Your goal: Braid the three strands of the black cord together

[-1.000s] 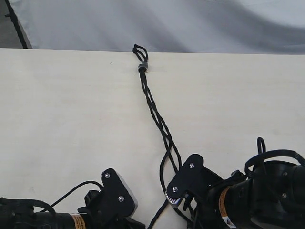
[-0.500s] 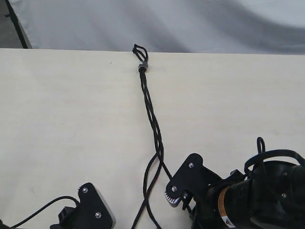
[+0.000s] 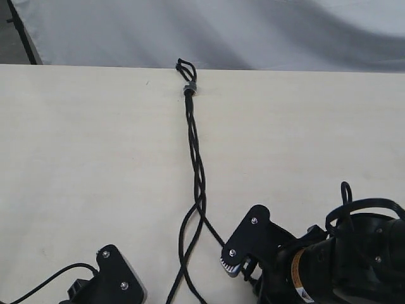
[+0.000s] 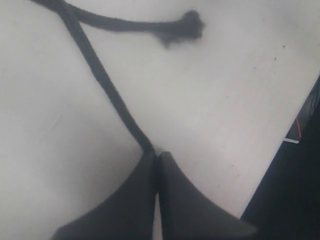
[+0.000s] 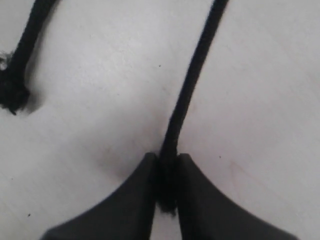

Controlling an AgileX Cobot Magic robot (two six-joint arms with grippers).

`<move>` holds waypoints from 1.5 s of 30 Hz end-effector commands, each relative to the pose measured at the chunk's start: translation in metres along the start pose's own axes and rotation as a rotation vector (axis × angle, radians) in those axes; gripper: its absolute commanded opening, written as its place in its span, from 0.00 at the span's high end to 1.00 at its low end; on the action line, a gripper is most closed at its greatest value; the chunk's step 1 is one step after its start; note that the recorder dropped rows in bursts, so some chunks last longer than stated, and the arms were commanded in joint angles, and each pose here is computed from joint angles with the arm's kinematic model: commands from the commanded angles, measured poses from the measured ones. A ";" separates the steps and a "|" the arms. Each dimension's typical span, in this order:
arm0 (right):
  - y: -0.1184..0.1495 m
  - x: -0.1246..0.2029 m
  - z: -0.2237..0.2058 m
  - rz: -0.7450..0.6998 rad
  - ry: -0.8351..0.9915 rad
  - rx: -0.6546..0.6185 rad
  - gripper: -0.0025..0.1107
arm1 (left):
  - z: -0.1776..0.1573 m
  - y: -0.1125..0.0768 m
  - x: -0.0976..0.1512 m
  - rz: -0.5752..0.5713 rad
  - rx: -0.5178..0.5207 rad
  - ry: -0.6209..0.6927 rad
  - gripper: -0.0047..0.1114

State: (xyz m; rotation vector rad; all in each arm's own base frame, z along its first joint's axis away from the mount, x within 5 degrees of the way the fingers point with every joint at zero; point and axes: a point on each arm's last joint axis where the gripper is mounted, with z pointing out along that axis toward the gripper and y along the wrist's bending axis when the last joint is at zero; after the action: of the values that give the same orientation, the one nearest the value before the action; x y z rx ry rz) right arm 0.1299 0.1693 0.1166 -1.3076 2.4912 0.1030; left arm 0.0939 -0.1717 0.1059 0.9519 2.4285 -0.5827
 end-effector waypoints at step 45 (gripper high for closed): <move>-0.037 -0.067 -0.002 -0.283 0.101 0.134 0.97 | -0.002 0.004 0.014 -0.058 -0.056 0.122 0.96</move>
State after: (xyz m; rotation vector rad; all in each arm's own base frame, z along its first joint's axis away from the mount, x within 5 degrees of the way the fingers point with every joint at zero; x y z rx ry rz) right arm 0.1858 0.2072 0.1538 -1.6203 2.3051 -0.1932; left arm 0.0924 -0.1691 0.1056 0.8971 2.4924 -0.5684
